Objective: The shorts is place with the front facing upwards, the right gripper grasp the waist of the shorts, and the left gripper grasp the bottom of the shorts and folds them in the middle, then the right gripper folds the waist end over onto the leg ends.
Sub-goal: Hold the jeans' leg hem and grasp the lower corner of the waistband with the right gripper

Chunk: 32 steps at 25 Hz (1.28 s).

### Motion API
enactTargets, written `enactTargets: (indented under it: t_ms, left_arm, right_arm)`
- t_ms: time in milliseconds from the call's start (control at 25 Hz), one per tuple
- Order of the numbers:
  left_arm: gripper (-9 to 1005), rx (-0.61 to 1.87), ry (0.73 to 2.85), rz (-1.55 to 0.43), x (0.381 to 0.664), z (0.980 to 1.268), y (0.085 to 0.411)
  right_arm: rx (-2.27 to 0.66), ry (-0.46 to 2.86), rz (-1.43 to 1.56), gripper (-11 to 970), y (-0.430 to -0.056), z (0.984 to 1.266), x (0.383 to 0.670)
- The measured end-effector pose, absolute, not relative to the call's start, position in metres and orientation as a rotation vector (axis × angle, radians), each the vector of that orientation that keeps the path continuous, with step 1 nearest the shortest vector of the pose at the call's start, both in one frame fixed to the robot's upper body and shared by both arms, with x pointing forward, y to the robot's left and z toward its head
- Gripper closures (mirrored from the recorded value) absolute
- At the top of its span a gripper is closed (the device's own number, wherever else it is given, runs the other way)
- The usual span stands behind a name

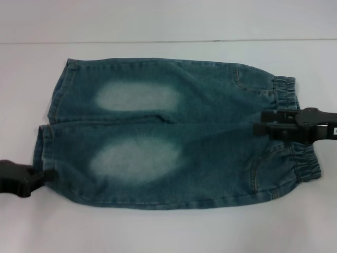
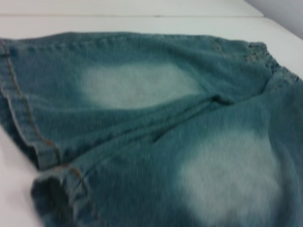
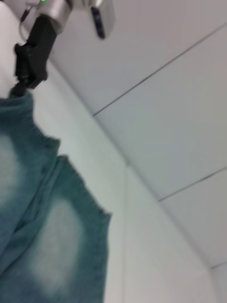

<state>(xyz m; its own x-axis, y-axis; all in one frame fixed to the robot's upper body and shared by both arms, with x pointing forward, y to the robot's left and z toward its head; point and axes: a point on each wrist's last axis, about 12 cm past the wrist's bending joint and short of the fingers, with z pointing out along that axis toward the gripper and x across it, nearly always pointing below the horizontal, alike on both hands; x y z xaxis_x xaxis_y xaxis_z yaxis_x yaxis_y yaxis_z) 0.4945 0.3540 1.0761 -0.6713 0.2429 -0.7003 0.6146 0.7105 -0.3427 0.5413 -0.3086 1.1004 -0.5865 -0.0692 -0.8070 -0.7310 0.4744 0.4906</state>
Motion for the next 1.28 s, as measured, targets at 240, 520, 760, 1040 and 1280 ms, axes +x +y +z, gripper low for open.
enactTargets:
  t_ms: [240, 520, 760, 1040, 1280]
  left_arm:
    - [979, 0.632, 2.263, -0.762, 0.508, 1.080, 0.350]
    - [979, 0.624, 2.236, -0.768, 0.512, 1.082, 0.347]
    - [978, 0.624, 2.235, -0.771, 0.512, 1.082, 0.347]
    - [978, 0.616, 2.237, -0.771, 0.510, 1.080, 0.347]
    - [978, 0.615, 2.236, -0.771, 0.512, 1.081, 0.347]
  right_arm:
    - [-0.778, 2.268, 0.992, 212, -0.333, 1.119, 0.554]
    - [-0.935, 2.419, 0.783, 212, -0.353, 1.131, 0.552]
    - [-1.046, 2.536, 0.656, 212, -0.355, 1.131, 0.557]
    - [-1.127, 2.597, 0.562, 212, -0.344, 1.124, 0.563]
    - [-1.154, 2.616, 0.534, 212, -0.335, 1.117, 0.566]
